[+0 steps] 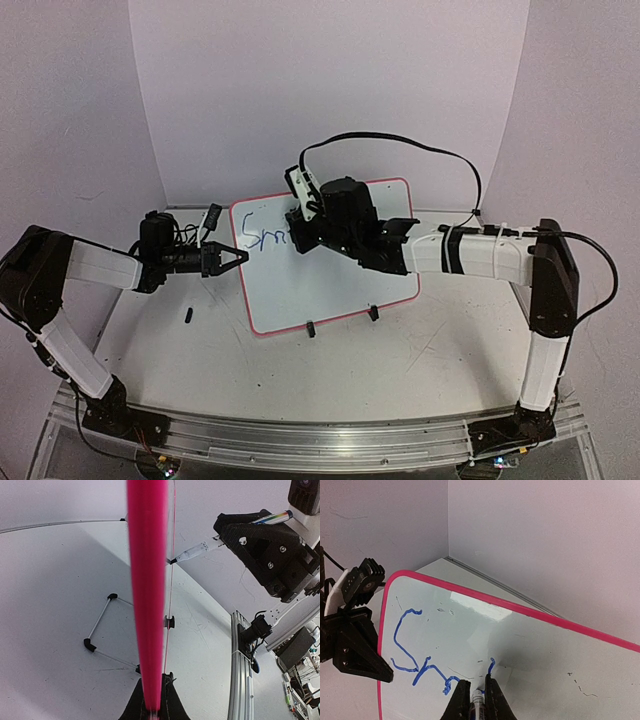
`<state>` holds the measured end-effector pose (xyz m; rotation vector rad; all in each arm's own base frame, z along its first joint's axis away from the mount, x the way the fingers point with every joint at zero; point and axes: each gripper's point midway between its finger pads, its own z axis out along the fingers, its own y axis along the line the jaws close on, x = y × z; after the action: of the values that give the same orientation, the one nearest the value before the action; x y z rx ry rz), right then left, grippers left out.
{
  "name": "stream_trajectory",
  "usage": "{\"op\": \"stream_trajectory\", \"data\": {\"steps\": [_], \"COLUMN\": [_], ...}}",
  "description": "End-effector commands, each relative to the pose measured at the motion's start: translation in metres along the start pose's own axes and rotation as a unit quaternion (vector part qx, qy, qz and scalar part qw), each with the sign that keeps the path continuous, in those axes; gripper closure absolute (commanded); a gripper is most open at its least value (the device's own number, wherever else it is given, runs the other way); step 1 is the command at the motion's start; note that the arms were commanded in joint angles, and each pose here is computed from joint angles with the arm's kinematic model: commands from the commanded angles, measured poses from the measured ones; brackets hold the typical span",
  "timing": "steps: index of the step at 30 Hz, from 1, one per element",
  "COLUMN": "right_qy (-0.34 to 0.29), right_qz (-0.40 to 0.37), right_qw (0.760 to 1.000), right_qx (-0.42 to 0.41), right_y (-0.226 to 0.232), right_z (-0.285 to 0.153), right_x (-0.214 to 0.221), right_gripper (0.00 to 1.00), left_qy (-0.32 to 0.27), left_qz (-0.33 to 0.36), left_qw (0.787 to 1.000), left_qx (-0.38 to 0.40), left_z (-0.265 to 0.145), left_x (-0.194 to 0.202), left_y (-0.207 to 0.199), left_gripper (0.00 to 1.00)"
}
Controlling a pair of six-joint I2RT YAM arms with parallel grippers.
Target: Write a sentence on the whiteboard
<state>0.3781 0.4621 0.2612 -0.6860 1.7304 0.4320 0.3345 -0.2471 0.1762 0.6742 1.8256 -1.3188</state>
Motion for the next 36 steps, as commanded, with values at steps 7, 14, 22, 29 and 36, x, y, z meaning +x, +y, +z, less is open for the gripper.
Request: {"op": "stream_trajectory", "data": {"steps": [7, 14, 22, 29, 36], "right_qy": [-0.008, -0.003, -0.003, 0.002, -0.003], "right_qz": [0.017, 0.015, 0.033, 0.035, 0.038], "right_qw": [1.000, 1.000, 0.999, 0.999, 0.999], "right_qx": [0.007, 0.001, 0.000, 0.007, -0.002], "right_y": [-0.002, 0.002, 0.005, 0.003, 0.008], "right_z": [-0.005, -0.007, -0.011, -0.013, -0.018], "right_x": [-0.008, -0.003, -0.003, 0.002, -0.003], "right_gripper": [1.00, 1.00, 1.00, 1.00, 1.00], "left_qy": [-0.010, -0.010, -0.010, -0.010, -0.009], "left_qz": [0.015, 0.014, 0.014, 0.015, 0.013], "left_qw": [0.999, 0.999, 0.999, 0.999, 0.999], "left_qx": [-0.042, -0.041, -0.041, -0.041, -0.041], "left_z": [0.001, 0.001, 0.001, 0.001, 0.002], "left_x": [-0.009, -0.008, -0.009, -0.008, -0.007], "left_y": [0.018, 0.018, 0.019, 0.018, 0.019], "left_gripper": [1.00, 1.00, 1.00, 1.00, 1.00]}}
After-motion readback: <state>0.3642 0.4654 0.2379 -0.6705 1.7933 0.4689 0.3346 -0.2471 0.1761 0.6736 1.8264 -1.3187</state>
